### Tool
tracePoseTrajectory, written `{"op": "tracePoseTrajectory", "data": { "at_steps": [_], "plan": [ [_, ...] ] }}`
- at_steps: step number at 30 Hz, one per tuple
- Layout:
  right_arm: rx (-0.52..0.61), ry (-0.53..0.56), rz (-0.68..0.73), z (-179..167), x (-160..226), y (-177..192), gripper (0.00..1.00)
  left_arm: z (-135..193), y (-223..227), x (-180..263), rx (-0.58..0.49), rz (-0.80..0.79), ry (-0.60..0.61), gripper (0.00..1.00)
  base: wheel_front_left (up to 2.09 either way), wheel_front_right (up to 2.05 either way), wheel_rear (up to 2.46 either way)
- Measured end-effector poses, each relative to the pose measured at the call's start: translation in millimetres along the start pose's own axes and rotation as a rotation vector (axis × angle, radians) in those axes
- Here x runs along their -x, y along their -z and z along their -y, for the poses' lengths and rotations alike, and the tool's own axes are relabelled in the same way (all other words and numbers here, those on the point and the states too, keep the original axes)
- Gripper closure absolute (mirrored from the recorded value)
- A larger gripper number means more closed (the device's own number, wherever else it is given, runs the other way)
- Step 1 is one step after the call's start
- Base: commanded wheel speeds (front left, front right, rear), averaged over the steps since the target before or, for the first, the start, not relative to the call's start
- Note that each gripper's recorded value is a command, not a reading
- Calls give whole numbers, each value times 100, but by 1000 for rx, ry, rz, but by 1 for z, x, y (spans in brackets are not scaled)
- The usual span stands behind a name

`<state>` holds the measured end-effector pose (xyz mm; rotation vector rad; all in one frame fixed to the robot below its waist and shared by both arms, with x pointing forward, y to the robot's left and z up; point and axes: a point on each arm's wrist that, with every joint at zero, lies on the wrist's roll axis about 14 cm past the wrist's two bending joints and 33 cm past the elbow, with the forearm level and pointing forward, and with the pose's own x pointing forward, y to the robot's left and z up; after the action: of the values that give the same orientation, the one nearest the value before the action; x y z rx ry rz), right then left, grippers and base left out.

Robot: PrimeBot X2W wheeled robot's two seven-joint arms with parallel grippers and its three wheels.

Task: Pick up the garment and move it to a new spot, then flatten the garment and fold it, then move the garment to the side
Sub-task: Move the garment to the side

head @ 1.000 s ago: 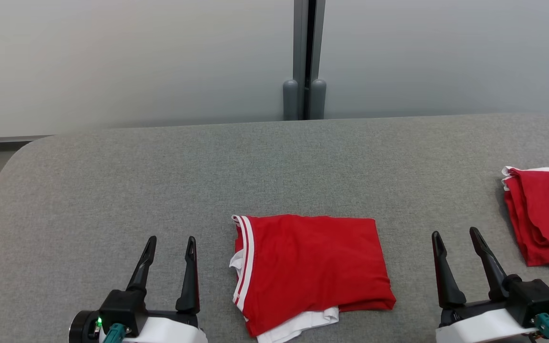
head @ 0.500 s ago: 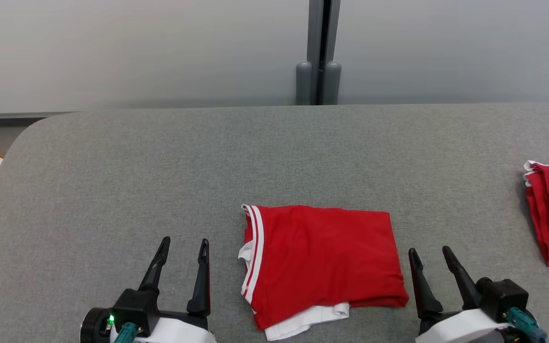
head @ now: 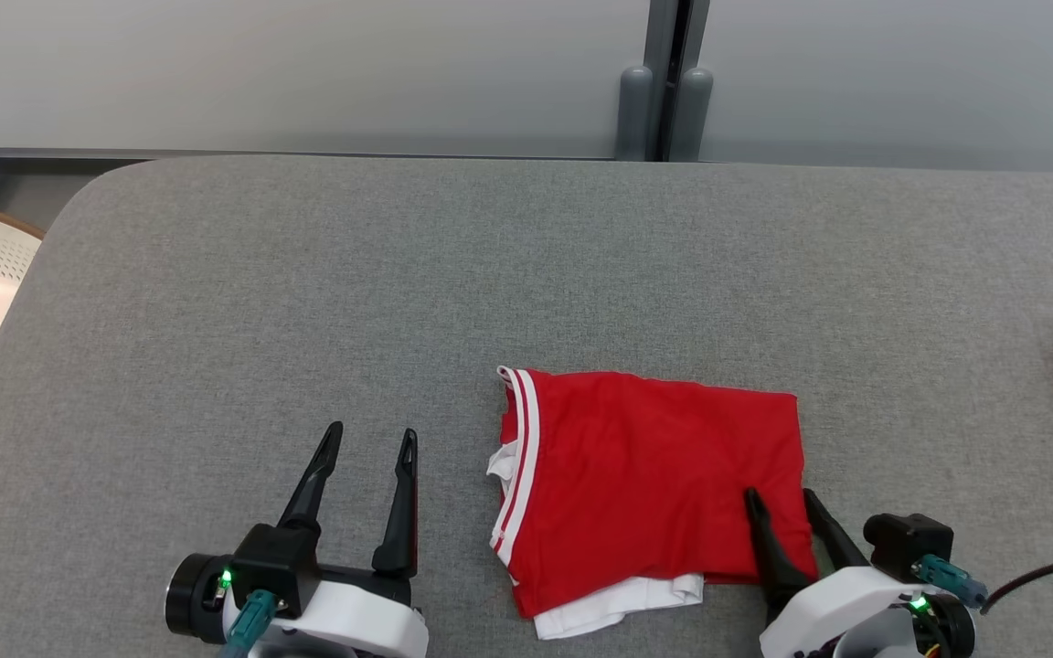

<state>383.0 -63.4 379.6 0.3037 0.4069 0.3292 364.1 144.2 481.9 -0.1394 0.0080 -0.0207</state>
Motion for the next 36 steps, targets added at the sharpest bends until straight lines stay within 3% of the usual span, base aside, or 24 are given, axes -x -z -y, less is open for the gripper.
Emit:
{"op": "tracePoseTrajectory", "data": {
  "at_steps": [1, 4, 8, 14, 21, 28, 36],
  "plan": [
    [-6, -4, -11, -2, -1, 3, 100, 0, 0, 0, -1, 0, 0, 0, 0, 0, 0],
    [5, -14, -9, -4, -4, 2, 100, 1, -3, -1, -2, 9, 3, 0, 0, 0, 0],
    [129, -12, 41, 7, -4, -19, 100, 14, -9, -7, 6, 32, 44, 0, 0, 0, 0],
    [408, 28, 164, 45, 10, -80, 100, 47, -18, -19, 26, 62, 145, 0, 0, 0, 0],
    [666, 115, 226, 100, 40, -141, 100, 109, -31, -44, 34, 116, 339, 0, 0, 0, 0],
    [717, 223, 211, 157, 55, -176, 100, 152, -18, -68, 32, 112, 482, 0, 0, 0, 0],
    [713, 461, 128, 251, 81, -199, 100, 179, 27, -97, 46, 40, 581, 0, 0, 0, 0]
  ]
}}
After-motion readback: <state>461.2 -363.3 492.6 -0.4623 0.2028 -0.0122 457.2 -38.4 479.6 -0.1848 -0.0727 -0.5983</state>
